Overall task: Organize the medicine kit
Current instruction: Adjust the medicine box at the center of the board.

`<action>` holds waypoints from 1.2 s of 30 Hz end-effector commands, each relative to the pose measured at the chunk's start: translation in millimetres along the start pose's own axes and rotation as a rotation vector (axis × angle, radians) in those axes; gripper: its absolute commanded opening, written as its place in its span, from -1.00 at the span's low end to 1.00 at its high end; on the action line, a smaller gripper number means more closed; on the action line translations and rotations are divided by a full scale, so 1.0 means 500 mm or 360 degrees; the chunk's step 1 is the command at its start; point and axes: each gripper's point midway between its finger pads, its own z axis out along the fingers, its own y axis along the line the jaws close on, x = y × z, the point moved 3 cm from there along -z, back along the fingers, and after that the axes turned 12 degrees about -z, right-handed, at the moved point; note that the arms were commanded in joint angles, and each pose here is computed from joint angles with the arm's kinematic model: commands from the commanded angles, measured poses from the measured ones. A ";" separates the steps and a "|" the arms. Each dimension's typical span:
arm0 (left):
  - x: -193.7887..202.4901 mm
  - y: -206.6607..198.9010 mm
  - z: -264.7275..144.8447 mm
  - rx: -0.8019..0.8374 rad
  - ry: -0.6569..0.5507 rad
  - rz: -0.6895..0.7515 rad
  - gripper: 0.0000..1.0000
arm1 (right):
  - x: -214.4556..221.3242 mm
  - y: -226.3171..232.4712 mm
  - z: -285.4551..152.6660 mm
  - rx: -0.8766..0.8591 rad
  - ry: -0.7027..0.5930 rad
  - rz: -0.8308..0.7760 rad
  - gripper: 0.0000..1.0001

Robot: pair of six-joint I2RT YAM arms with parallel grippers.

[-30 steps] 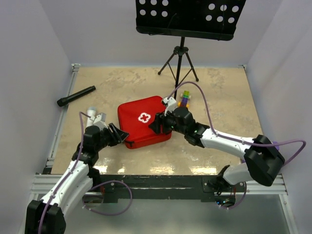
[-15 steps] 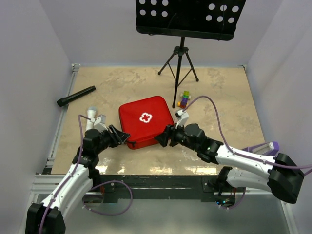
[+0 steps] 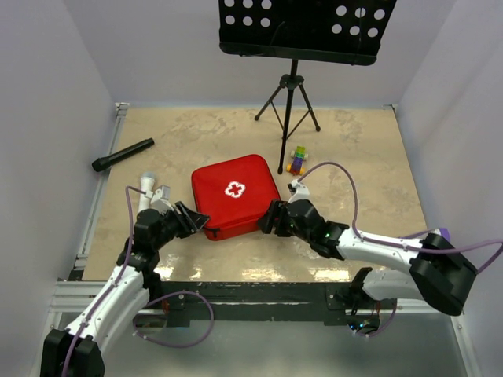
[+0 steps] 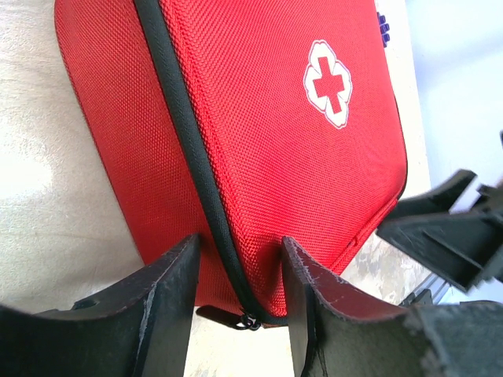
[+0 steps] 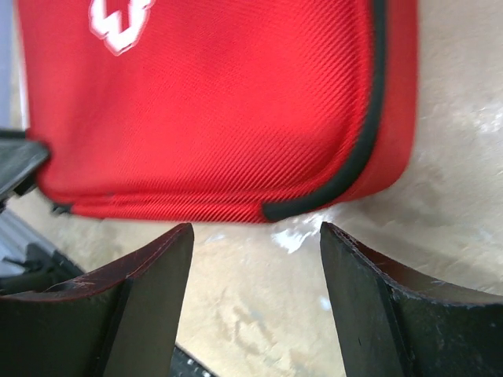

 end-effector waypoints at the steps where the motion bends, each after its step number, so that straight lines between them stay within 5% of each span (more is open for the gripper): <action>1: 0.010 -0.015 -0.001 0.0086 0.0028 0.0023 -0.02 | -0.090 0.028 0.036 -0.0034 -0.0184 -0.0002 0.40; 10: 0.011 -0.020 0.004 0.0107 0.0059 0.0082 -0.06 | -0.201 0.028 0.123 0.0036 -0.0219 -0.0187 0.40; 24: 0.039 -0.009 0.008 0.0001 0.0156 0.0119 0.02 | -0.292 0.051 0.100 0.0132 -0.0320 -0.0470 0.34; 36: 0.072 -0.026 -0.003 0.0016 0.0203 0.0184 0.11 | -0.296 0.069 0.174 0.0079 -0.0261 -0.0613 0.36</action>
